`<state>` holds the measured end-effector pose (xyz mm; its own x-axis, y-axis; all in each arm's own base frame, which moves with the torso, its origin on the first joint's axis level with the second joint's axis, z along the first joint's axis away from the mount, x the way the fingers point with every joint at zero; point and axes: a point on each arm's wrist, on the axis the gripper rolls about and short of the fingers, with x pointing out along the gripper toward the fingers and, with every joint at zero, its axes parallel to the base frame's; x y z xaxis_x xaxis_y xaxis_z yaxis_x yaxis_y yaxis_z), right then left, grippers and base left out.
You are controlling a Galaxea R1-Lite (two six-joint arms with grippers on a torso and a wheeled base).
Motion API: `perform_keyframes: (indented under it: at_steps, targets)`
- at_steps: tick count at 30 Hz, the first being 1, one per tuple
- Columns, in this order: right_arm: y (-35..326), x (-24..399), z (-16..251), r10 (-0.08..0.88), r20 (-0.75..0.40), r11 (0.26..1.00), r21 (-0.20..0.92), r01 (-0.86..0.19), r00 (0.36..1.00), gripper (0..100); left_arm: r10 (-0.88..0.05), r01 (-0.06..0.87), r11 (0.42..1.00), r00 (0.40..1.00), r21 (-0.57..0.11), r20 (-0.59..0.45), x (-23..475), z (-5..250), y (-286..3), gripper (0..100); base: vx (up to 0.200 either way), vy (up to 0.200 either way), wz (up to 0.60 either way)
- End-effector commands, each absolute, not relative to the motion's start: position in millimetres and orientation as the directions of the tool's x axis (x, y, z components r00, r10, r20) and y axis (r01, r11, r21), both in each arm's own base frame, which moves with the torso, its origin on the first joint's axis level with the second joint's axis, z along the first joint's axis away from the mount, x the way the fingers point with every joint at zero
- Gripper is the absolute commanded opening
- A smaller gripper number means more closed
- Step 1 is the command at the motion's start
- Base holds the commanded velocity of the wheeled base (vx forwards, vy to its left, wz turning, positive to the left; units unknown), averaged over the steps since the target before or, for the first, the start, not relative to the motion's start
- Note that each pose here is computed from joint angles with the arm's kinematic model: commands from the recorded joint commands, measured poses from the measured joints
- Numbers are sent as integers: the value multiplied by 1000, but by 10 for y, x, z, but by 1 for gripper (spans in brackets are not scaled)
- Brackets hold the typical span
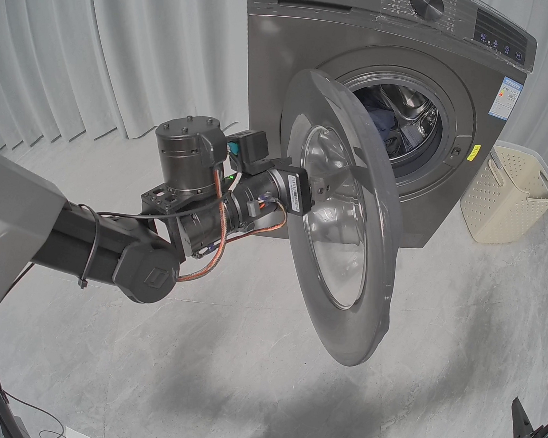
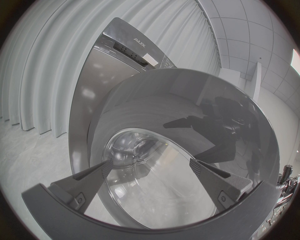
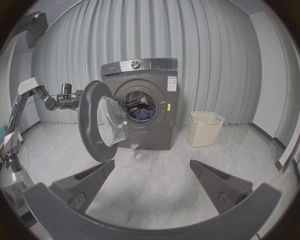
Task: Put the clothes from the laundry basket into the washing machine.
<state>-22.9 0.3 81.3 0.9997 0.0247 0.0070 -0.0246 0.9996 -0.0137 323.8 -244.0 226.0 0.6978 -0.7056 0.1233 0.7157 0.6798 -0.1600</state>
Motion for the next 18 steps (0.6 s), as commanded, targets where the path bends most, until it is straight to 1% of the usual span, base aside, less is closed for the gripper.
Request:
perform_keyframes:
  at_steps: [1,6,13,18]
  targets:
    - [3,-226,766,25,3,1000,-14,-24,1000,100,-713,728,667,685,-155,148,3252,2320,-2517,100,0,0,0]
    - [3,-226,762,26,3,1000,-14,-26,1000,100,-714,732,663,681,-156,163,3321,2338,-2594,100,0,0,0]
    - [3,-225,762,25,2,1000,-14,-25,1000,100,-713,733,663,680,-153,170,3314,2385,-2588,100,0,0,0]
    - [3,-225,762,25,2,1000,-14,-25,1000,100,-711,737,659,675,-150,194,3325,2452,-2605,100,0,0,0]
